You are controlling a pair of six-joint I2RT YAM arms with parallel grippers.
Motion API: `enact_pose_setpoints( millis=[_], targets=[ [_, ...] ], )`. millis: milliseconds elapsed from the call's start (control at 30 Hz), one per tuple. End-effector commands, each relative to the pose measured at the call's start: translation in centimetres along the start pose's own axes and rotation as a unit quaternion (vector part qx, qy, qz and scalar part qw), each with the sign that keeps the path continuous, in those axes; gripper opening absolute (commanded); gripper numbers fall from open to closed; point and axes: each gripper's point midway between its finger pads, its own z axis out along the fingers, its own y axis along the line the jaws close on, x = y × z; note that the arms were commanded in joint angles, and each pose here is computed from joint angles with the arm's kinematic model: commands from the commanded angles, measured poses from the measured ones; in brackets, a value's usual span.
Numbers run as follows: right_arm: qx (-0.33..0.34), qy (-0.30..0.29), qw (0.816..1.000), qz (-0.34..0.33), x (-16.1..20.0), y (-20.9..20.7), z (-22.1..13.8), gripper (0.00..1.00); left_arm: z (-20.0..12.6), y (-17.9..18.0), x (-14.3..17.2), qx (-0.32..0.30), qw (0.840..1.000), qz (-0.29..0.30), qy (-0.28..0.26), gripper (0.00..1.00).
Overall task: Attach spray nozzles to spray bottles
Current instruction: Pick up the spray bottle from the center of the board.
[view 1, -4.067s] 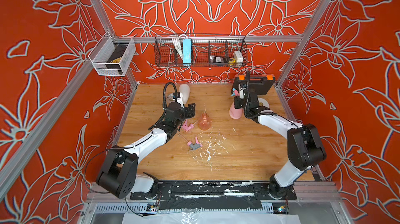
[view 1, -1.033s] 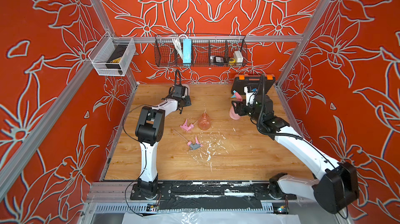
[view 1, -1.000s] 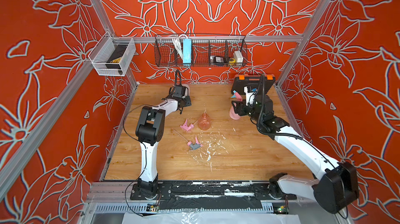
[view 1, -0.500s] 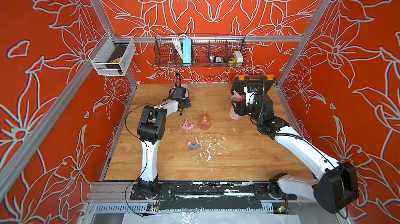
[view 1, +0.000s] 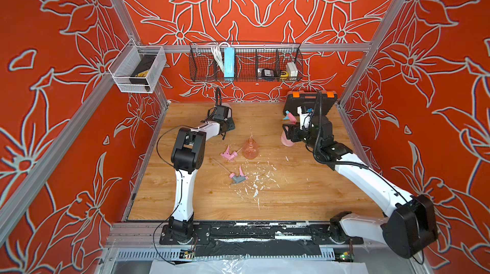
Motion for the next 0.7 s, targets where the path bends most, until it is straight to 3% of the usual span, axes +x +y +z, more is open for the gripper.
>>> enact_pose_setpoints(
  millis=[0, 667],
  targets=[
    [-0.011, -0.008, 1.0, -0.001, -0.64, 0.5, 0.03, 0.7, 0.43, -0.02, 0.05, -0.001, 1.0, -0.017, 0.008, 0.46],
    [-0.016, -0.01, 1.0, 0.0, -0.74, 0.65, -0.03, 0.69, 0.52, 0.04, -0.08, -0.006, 1.0, -0.013, 0.013, 0.29]
  ],
)
